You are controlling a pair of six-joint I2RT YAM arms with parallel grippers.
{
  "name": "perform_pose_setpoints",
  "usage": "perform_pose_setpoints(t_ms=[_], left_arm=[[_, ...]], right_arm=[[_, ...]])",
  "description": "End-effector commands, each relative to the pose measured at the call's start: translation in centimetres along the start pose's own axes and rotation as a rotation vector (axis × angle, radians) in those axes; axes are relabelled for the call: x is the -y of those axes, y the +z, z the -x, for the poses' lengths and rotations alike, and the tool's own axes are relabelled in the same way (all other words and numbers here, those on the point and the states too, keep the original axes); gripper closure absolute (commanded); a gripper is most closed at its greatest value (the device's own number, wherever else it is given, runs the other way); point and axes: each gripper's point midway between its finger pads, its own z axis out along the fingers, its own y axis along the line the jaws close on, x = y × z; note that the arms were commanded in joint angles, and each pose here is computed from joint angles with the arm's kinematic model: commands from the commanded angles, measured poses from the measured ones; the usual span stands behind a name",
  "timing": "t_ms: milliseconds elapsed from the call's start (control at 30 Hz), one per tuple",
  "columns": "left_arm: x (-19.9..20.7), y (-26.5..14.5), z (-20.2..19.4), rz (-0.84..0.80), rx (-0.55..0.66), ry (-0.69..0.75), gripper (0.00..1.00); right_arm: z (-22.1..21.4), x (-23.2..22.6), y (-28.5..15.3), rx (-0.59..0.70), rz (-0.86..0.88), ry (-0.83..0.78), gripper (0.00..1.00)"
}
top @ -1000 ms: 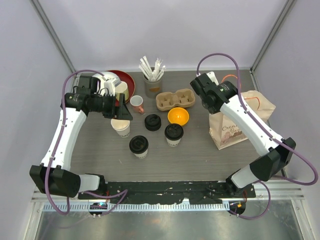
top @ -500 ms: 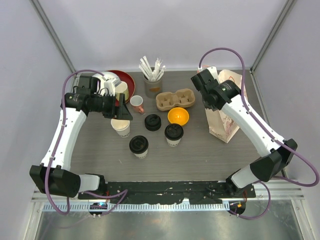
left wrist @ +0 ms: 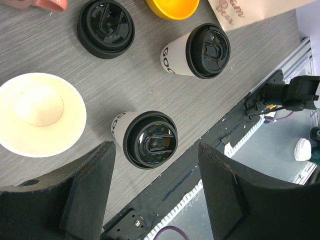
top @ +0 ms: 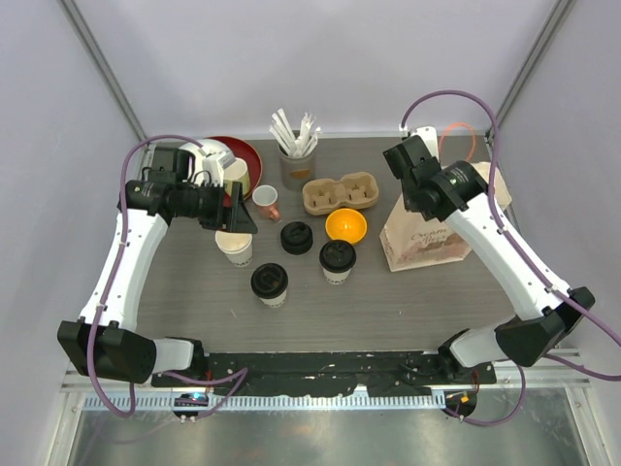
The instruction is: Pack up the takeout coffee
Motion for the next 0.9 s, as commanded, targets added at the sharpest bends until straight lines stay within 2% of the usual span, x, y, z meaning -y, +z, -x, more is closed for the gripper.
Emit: perform_pose_setpoints(t_ms=[0,267,467,733,867], left_arm=[[0.6,-0.6,0.7,-0.018,0.033,0.032,0.29],[0.7,-0.6,0.8,-0.02,0.034,0.033,0.29],[0.5,-0.6,0.7,-0.015,0.03,0.034,0.29],[0.5,-0.4,0.9,-0.017,0.03,0.031,0.29],[0.4,-0.5,0.8,-0.012,0.026,0.029,0.29]], right_arm=[[-1.5,-0.6,0.3,-0.042,0.022,0.01,0.99],[-1.4,-0.1,0.1,-0.043,0.002,0.006,0.99],[-2.6,-1.3,0.9,-0.048,0.048,0.032,0.99],[-1.0,-3.5,-0.5,0.013,0.187,0.084,0.99],[-0.6,-4.0,-0.4,0.024,0.195,0.083,0.99]])
